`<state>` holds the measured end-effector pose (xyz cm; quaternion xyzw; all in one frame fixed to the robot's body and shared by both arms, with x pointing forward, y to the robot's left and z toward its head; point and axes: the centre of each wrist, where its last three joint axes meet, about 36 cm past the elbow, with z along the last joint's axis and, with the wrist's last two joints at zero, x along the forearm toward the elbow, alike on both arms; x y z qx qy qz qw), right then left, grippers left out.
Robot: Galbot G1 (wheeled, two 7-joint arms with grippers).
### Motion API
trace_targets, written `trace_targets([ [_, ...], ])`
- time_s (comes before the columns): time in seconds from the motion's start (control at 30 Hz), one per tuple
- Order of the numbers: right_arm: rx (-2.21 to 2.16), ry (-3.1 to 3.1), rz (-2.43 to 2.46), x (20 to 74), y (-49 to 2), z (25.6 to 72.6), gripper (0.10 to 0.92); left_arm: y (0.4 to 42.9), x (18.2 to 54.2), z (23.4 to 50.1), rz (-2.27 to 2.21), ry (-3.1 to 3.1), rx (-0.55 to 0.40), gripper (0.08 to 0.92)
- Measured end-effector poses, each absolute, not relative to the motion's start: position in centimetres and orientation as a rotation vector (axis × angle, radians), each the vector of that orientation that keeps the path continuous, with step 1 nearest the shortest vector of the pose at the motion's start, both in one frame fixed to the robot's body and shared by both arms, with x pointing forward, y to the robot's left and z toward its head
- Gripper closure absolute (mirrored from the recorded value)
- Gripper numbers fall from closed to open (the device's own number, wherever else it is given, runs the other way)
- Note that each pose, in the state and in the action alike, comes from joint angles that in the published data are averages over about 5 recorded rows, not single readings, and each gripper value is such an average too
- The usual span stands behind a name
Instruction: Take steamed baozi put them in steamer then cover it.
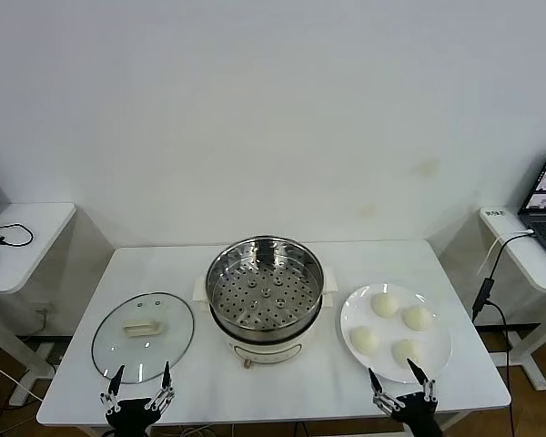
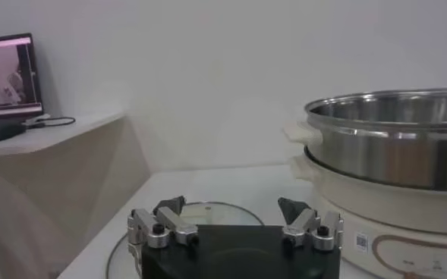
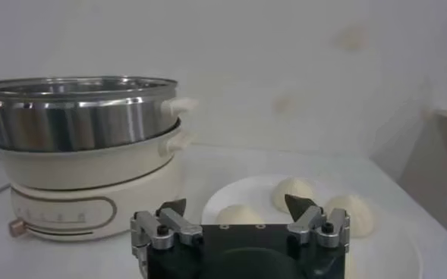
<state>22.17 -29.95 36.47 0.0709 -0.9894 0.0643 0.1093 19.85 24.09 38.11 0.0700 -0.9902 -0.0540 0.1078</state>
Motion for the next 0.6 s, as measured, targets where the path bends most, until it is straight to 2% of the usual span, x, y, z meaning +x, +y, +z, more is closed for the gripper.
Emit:
trace_targets([
  [0.27,0.207,-2.9,0.571,24.9,-32.6,37.6,0.2,24.1,20.4,38.6,-0.236,-2.914,0.203,0.177],
  [0.6,0.344,-2.701,1.241,31.5,-37.7,41.0,0.2,23.9,21.7,39.2,-0.332,-2.958,0.224,0.177],
])
